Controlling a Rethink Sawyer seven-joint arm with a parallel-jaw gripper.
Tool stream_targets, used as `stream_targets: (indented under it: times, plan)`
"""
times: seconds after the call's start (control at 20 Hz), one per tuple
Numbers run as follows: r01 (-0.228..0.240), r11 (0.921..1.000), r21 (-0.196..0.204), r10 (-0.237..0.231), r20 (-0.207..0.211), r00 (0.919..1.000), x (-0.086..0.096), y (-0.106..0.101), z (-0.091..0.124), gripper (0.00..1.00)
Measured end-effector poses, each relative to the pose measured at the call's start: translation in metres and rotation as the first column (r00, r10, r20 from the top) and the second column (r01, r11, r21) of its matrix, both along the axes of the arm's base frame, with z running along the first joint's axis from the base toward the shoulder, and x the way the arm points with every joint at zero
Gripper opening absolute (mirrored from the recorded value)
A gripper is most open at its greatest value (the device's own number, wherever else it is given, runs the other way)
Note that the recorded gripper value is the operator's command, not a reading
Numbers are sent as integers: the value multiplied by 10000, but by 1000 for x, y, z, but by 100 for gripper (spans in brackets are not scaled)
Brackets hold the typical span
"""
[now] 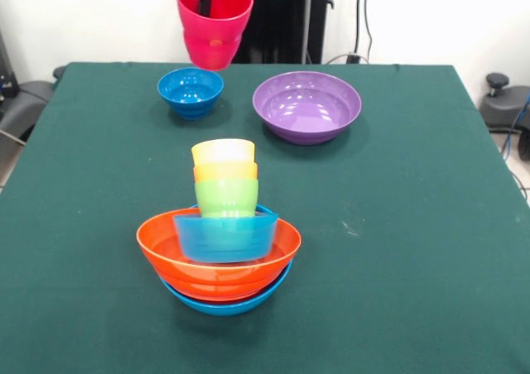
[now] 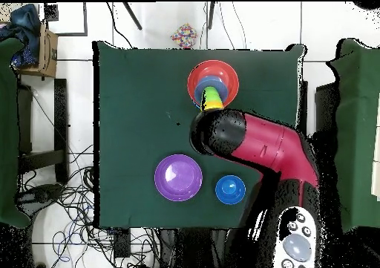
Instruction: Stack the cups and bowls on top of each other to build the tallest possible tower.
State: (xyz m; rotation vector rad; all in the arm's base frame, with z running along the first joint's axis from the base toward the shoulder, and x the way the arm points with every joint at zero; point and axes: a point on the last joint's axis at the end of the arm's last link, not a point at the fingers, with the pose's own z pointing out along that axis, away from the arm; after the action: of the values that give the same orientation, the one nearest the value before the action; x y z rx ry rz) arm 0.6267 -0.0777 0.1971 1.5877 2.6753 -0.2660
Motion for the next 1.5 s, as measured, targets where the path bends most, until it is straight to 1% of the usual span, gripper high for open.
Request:
stream_targets:
  times: [0.2, 0.4, 0.6, 0.8, 1.25, 1.5]
  plan:
    - [94, 10000, 12, -94, 44, 9999, -5, -5, -3, 0]
    - [4, 10000, -47, -4, 2, 10000, -11, -6, -9, 0]
    - [-108, 9999, -74, 108, -27, 9999, -16, -3, -14, 0]
    - [-197, 9998, -8, 197, -22, 9998, -21, 3, -22, 0]
    - [-331, 9994, 129, 331, -12, 9995, -25, 13, -31, 0]
    - [-390, 9992, 125, 390, 2, 9992, -26, 14, -37, 0]
